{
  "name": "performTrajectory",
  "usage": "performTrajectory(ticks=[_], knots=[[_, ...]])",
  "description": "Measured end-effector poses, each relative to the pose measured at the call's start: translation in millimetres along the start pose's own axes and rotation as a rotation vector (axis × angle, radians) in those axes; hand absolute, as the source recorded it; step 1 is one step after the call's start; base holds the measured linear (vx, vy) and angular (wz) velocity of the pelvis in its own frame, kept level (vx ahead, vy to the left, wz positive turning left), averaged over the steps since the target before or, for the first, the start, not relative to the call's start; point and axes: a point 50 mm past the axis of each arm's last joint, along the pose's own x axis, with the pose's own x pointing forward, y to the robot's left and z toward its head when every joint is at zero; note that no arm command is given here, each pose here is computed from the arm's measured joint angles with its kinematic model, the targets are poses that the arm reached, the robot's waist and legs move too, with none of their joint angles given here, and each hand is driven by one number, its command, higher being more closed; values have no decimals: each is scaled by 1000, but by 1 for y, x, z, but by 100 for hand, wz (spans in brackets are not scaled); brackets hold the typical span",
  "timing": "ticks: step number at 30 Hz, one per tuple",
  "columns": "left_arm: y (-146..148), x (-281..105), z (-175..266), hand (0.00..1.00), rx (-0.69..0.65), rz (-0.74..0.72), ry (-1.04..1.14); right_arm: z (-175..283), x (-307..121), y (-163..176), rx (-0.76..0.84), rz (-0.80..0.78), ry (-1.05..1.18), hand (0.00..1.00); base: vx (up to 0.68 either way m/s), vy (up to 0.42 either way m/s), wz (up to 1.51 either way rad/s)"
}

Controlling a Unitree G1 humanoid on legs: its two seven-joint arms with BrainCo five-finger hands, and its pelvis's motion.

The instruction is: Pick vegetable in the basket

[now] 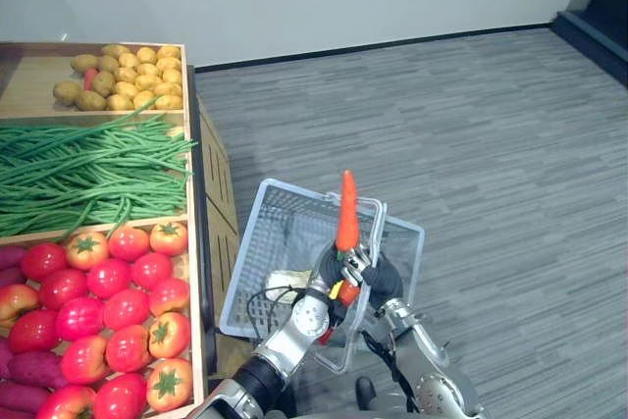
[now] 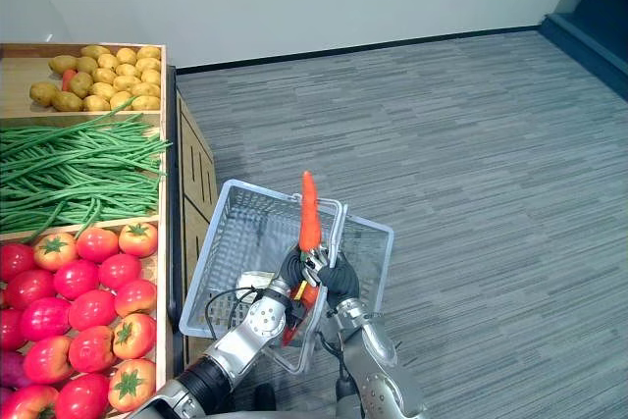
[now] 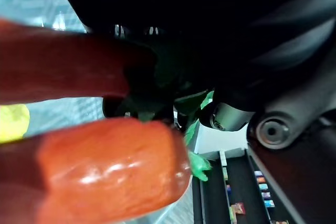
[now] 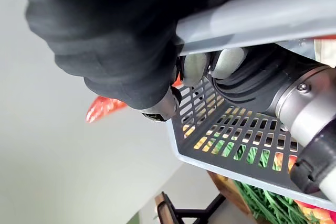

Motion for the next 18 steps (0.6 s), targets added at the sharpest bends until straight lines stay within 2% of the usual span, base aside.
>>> performTrajectory(ticks=[7,11,15,18], knots=[[-2,-1,-5,0,26,-16,18,5,0,4,-39,18,-19,100,0,0,0],[-4,-2,-7,0,64,-40,17,6,-1,1,-145,4,-25,100,0,-1,-3],[1,-3,-8,0,56,-33,19,14,-6,-14,-252,-70,-53,100,0,-1,-5],[13,-14,-8,0,-8,24,-1,27,-12,-32,-317,-165,-97,100,-2,-6,-9]])
